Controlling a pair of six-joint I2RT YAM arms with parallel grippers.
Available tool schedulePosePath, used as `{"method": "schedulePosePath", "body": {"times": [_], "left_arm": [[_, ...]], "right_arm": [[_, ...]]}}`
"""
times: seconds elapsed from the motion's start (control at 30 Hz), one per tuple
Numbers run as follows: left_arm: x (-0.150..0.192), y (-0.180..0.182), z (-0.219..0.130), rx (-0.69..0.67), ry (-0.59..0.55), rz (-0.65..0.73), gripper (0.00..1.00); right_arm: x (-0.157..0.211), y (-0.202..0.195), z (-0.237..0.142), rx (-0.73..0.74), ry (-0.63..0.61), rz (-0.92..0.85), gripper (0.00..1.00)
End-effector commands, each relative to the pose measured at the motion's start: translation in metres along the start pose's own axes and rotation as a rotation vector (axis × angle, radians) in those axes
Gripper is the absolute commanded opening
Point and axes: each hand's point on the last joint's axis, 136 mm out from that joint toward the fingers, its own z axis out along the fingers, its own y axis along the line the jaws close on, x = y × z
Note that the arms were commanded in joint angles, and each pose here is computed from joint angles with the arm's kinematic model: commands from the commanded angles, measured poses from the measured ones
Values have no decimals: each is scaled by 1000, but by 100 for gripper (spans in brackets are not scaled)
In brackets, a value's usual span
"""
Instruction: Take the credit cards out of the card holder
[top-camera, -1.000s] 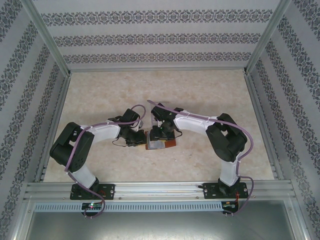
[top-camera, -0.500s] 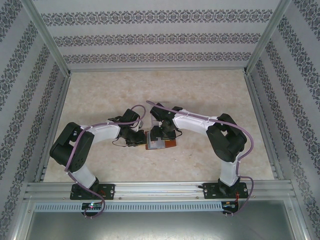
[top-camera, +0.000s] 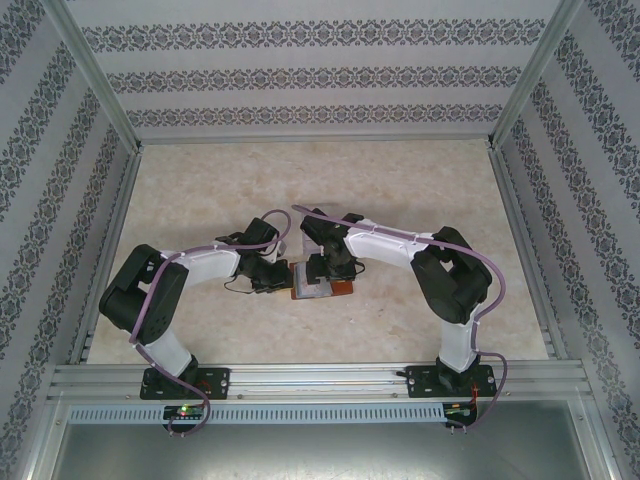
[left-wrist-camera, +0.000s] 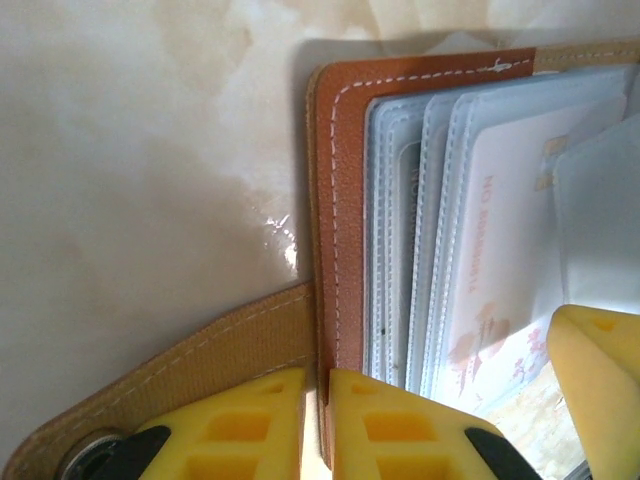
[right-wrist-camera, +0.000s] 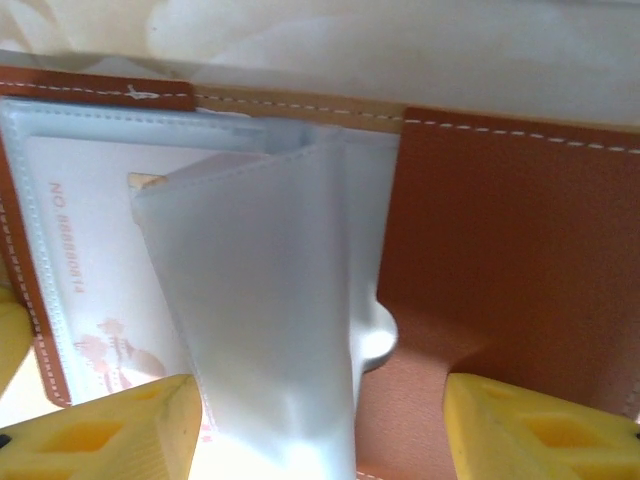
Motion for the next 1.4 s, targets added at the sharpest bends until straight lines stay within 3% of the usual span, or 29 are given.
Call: {"method": "schedulePosePath", "body": {"times": [0.0, 0.43, 0.8, 1.17, 1.37], "left_arm": [[0, 5, -2, 0, -10, 1, 14], [-7, -7, -13, 10, -27, 21, 14], [-15, -28, -25, 24, -34, 47, 16], [-15, -46, -14, -2, 3, 88, 19], [-13, -35, 0, -75, 34, 98, 19]], "right_arm": [[-2, -5, -18, 39, -37, -24, 64], [0, -15, -30, 23, -59, -6, 44], [-1, -21, -31, 13, -67, -5, 20], [-1, -25, -23, 16, -49, -21, 9], [0, -31, -19, 35, -44, -27, 7]]}}
